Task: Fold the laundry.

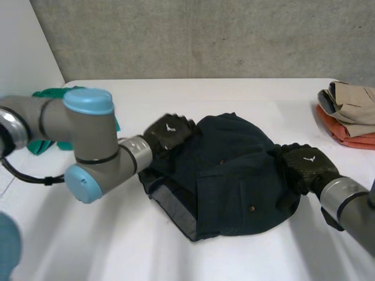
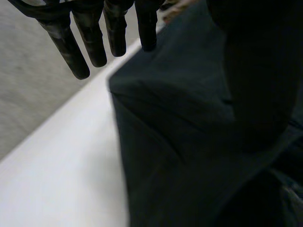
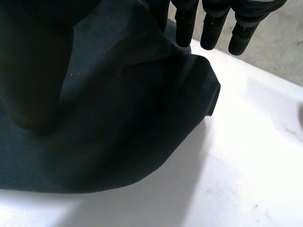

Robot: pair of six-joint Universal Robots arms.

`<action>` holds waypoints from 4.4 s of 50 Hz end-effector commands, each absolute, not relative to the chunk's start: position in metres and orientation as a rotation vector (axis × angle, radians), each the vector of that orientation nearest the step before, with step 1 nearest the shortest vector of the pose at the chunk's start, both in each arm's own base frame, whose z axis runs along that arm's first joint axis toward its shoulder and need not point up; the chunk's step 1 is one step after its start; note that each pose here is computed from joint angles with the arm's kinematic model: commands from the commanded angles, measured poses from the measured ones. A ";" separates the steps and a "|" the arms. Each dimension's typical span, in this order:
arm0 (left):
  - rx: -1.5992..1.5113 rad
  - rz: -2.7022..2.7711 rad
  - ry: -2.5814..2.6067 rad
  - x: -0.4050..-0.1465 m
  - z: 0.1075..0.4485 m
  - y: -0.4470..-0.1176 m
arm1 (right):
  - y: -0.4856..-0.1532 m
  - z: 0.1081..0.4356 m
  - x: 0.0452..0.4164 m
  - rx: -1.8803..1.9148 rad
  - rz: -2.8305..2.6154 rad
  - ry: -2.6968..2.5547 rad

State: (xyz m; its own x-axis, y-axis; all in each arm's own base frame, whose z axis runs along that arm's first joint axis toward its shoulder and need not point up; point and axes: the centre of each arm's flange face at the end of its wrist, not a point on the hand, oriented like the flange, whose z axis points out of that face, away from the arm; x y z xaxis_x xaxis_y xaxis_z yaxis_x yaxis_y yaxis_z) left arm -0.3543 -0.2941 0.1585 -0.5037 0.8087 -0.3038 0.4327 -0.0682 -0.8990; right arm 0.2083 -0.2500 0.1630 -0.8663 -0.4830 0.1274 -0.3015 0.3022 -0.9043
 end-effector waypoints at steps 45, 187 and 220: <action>-0.865 1.721 -1.889 -0.401 0.189 -0.133 | -0.404 0.179 0.321 -0.984 -2.267 1.347; -1.067 1.754 -2.220 -0.278 0.213 -0.169 | -0.274 0.192 0.248 -1.220 -1.477 2.311; -1.015 1.740 -2.400 -0.274 0.127 -0.214 | -0.327 0.112 0.280 -1.329 -1.758 2.005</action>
